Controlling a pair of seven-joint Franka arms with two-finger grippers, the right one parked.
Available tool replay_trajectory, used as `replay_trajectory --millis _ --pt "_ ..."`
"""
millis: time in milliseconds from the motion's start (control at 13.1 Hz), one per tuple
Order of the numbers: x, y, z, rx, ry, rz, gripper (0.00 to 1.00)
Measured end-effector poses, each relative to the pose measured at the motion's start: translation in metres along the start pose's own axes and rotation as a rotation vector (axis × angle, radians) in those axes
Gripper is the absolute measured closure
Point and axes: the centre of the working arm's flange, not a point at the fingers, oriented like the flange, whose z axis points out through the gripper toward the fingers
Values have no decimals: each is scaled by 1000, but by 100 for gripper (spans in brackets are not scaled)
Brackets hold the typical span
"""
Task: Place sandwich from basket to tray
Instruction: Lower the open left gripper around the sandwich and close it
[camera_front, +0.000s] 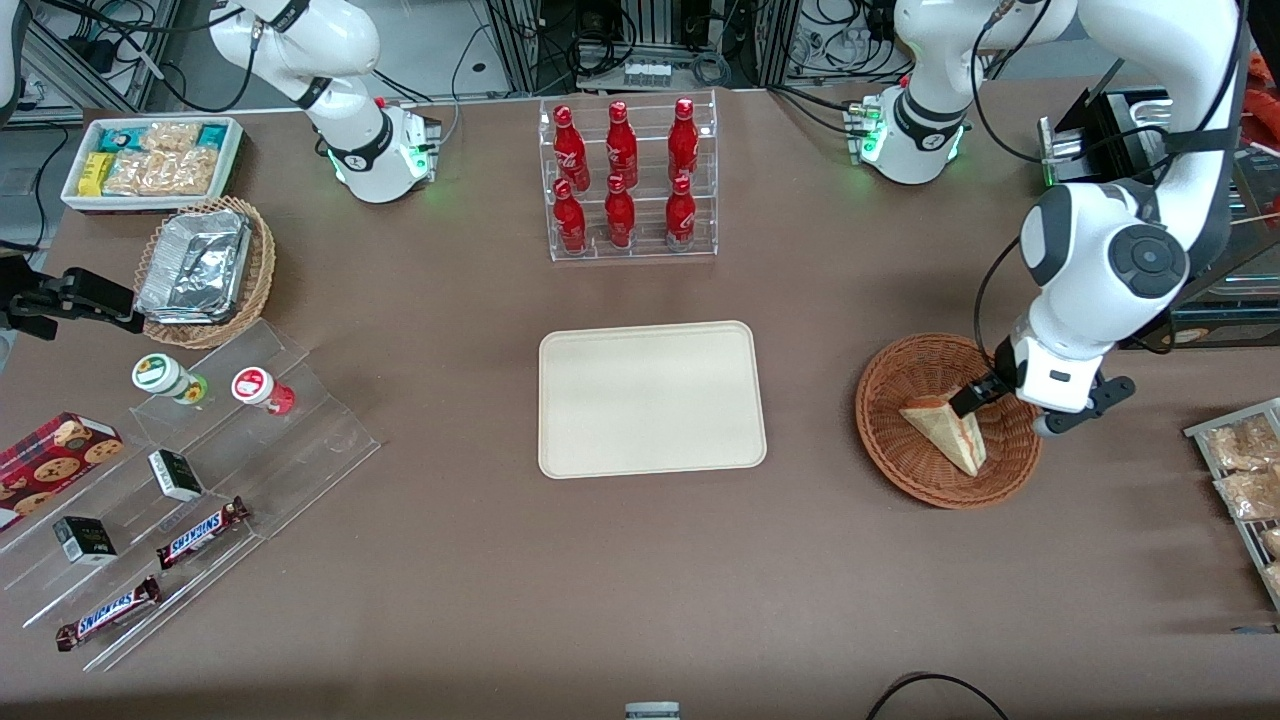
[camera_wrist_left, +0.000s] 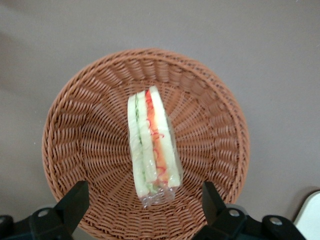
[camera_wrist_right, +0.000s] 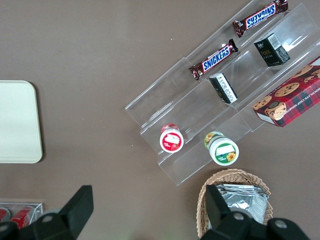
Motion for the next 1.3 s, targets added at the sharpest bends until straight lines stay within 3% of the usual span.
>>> replay_trajectory --millis 688,1299 --pt "-7 8 38 -18 16 -69 0" --pt "-8 11 69 -16 4 -67 0"
